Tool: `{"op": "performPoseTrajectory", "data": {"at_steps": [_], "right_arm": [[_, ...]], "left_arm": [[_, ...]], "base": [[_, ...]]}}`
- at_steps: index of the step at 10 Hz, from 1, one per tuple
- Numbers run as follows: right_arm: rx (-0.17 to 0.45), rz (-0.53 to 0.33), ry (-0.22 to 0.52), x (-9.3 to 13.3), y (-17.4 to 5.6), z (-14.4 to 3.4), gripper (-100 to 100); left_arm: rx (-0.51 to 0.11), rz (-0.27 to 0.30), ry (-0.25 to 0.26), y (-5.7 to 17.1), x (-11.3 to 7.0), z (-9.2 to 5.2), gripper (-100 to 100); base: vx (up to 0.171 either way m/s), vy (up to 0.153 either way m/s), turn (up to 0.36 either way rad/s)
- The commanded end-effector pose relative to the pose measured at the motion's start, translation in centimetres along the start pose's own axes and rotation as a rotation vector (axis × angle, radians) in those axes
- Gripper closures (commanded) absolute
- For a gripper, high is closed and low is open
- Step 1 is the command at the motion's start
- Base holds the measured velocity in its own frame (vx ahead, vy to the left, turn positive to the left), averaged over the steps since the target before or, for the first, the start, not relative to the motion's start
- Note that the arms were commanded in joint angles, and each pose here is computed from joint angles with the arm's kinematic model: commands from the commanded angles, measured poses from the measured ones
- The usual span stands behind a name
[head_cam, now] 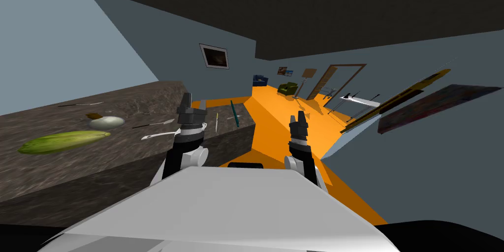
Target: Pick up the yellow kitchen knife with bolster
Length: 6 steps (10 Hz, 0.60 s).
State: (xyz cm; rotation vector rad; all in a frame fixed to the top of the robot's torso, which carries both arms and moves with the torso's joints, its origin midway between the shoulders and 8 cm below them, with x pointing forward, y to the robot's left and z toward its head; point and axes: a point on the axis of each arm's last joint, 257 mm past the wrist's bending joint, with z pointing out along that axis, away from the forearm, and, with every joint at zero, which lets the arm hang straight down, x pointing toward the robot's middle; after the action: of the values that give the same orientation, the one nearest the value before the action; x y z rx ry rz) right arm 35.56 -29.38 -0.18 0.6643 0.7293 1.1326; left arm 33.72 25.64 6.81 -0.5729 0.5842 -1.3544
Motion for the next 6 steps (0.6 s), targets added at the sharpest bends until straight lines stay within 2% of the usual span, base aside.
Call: {"op": "performPoseTrajectory", "data": {"at_steps": [1,3,6], "right_arm": [[0.0,0.0,0.0,0.0,0.0,0.0,0],[0.0,0.0,0.0,0.0,0.0,0.0,0],[0.0,0.0,0.0,0.0,0.0,0.0,0]], "left_arm": [[-0.025,0.002,0.025,1.2,0.2,0.2,-100],[-0.064,0.003,0.053,2.9,0.5,0.5,-100],[-0.155,0.008,0.104,6.8,0.7,1.1,-100]], "base": [[-0.029,0.007,-0.047],[-0.061,0.008,-0.052],[-0.079,0.029,-0.081]]}}
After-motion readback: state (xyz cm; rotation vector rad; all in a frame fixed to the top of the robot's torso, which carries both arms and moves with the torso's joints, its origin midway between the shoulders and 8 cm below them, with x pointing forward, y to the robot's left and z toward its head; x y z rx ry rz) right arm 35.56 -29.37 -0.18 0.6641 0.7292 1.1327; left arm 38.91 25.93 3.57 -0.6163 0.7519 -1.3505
